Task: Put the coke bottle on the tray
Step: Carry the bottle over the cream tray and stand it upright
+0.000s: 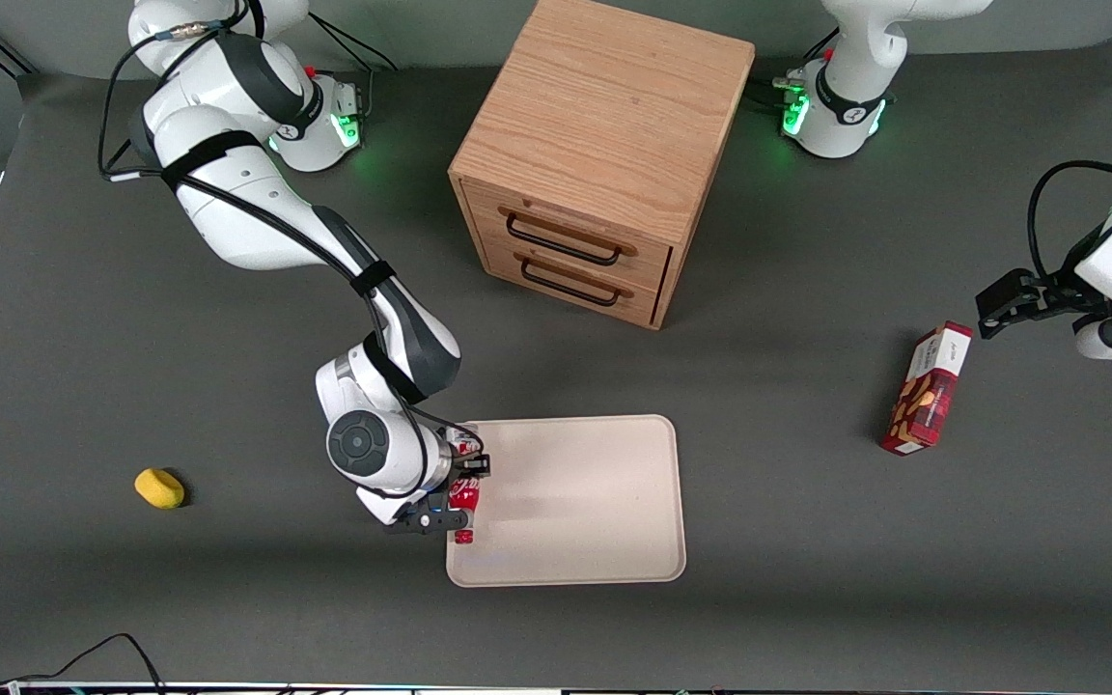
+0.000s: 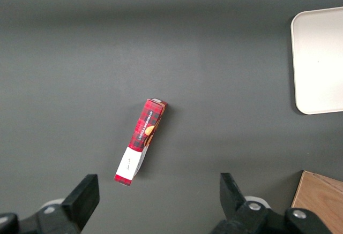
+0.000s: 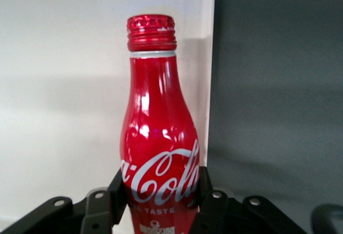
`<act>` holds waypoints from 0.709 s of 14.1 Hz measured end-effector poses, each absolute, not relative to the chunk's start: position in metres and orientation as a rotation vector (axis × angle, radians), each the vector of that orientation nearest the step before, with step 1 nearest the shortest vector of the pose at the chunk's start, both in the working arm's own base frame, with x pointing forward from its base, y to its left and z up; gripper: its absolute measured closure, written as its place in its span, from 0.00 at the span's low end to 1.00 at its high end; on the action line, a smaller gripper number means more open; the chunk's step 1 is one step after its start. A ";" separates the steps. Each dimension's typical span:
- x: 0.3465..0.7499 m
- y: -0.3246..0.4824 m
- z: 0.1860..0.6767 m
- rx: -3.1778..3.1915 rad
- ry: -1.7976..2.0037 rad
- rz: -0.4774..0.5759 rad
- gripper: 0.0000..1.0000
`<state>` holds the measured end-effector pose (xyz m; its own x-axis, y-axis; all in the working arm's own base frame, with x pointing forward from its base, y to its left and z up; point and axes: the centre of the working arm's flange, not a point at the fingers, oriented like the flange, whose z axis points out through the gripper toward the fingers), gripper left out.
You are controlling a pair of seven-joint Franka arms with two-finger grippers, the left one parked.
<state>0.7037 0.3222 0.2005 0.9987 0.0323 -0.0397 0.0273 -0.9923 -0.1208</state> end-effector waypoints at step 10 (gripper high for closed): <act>0.706 0.324 0.187 -3.000 -0.033 0.026 0.04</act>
<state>0.7058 0.3236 0.1866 0.9996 0.0234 -0.0155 0.0210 -0.9898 -0.1408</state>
